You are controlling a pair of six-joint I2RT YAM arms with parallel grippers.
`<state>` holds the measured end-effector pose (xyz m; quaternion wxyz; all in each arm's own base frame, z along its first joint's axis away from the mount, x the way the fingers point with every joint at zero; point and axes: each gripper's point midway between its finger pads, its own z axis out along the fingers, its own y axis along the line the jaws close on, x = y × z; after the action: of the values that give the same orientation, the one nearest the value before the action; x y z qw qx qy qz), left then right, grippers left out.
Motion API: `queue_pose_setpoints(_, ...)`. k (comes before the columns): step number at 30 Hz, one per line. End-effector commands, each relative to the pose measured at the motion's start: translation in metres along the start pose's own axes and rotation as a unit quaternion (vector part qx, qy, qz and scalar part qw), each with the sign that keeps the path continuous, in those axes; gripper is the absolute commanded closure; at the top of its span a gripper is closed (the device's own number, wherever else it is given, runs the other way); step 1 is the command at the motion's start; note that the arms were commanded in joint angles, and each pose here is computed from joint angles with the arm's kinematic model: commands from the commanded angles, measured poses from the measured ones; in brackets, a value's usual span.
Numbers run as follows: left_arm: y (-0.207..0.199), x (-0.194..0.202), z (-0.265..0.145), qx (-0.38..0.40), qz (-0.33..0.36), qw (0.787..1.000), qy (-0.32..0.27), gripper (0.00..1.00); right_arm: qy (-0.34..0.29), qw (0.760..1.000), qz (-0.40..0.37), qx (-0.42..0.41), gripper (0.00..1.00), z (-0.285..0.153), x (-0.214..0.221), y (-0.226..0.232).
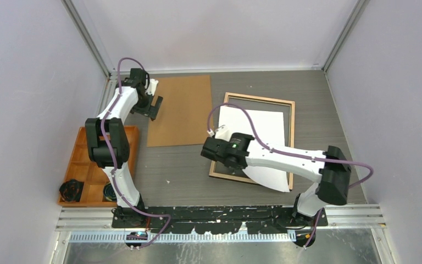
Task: Put the photo into the frame
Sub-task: Turn over the photo from the photo frame.
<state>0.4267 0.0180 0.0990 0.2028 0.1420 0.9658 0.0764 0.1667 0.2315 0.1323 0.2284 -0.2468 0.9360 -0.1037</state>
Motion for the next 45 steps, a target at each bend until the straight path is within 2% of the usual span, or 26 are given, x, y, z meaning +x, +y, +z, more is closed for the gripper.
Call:
queue_pose_setpoints(1,-0.001,-0.017,-0.021,0.006,-0.009,0.999,-0.040,0.01,-0.051,0.996,0.074,0.007,0.99,-0.003,-0.011,-0.014)
queue_pose_setpoints(13,-0.005,-0.015,-0.017,0.011,-0.008,0.999,-0.034,0.03,-0.057,0.997,-0.012,0.049,0.99,0.019,-0.011,-0.022)
queue_pose_setpoints(23,-0.011,-0.014,-0.012,0.011,-0.003,1.000,-0.027,0.04,-0.080,0.992,-0.041,0.084,0.99,0.029,-0.031,-0.030)
queue_pose_setpoints(34,-0.007,-0.014,-0.013,0.005,0.003,1.000,-0.026,0.04,-0.077,0.992,-0.039,0.091,0.99,0.042,-0.032,-0.037)
queue_pose_setpoints(45,-0.006,-0.015,-0.015,0.002,0.005,1.000,-0.027,0.04,-0.062,0.991,-0.001,0.121,0.99,0.046,-0.026,-0.049)
